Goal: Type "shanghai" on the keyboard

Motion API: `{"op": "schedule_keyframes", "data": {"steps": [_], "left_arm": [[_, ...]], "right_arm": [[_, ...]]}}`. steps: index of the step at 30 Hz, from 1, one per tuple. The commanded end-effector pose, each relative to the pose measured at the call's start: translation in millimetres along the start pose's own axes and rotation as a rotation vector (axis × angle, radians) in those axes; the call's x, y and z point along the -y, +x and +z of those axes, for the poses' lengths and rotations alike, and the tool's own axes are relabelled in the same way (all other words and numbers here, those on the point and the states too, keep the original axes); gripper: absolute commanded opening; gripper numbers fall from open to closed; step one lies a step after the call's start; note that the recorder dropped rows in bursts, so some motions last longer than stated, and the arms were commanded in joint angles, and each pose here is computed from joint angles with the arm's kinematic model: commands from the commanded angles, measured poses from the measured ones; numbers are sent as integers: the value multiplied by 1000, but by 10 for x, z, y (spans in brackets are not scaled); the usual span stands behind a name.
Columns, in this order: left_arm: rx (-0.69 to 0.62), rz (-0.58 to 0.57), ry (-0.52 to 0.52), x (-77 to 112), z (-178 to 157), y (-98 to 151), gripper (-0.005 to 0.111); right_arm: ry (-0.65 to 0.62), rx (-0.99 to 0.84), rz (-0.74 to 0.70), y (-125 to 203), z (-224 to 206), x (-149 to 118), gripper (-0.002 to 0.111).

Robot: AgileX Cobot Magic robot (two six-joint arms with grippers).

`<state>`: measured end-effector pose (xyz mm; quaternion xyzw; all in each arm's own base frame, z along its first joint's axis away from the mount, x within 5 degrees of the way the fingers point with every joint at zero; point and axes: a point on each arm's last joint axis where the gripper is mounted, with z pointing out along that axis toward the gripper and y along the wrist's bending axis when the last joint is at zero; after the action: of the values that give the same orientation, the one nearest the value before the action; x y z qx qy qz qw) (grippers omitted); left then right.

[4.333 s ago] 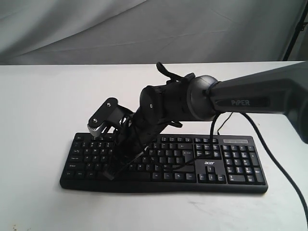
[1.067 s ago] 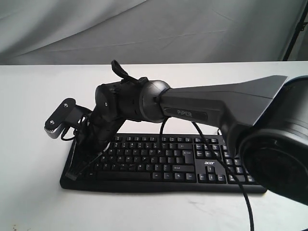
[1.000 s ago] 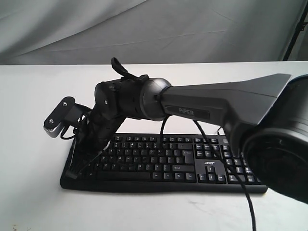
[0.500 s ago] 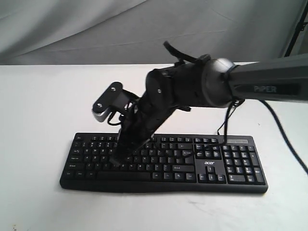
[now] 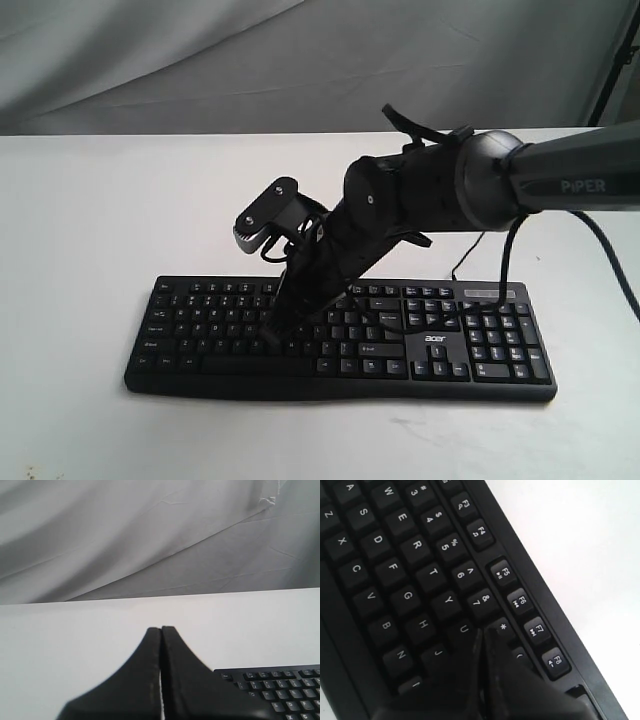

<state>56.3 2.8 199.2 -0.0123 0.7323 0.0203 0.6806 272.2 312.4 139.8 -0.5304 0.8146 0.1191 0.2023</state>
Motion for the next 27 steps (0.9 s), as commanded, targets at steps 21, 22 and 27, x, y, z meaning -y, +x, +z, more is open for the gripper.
{"op": "schedule_keyframes", "data": {"steps": [21, 22, 27], "left_arm": [[7, -2, 7, 4, -1, -1, 0], [7, -2, 7, 4, -1, -1, 0], [7, -2, 7, 4, -1, -1, 0]], "right_arm": [[0, -8, 25, 49, 89, 35, 0], [-2, -12, 28, 60, 98, 32, 0], [0, -16, 34, 100, 133, 27, 0]]}}
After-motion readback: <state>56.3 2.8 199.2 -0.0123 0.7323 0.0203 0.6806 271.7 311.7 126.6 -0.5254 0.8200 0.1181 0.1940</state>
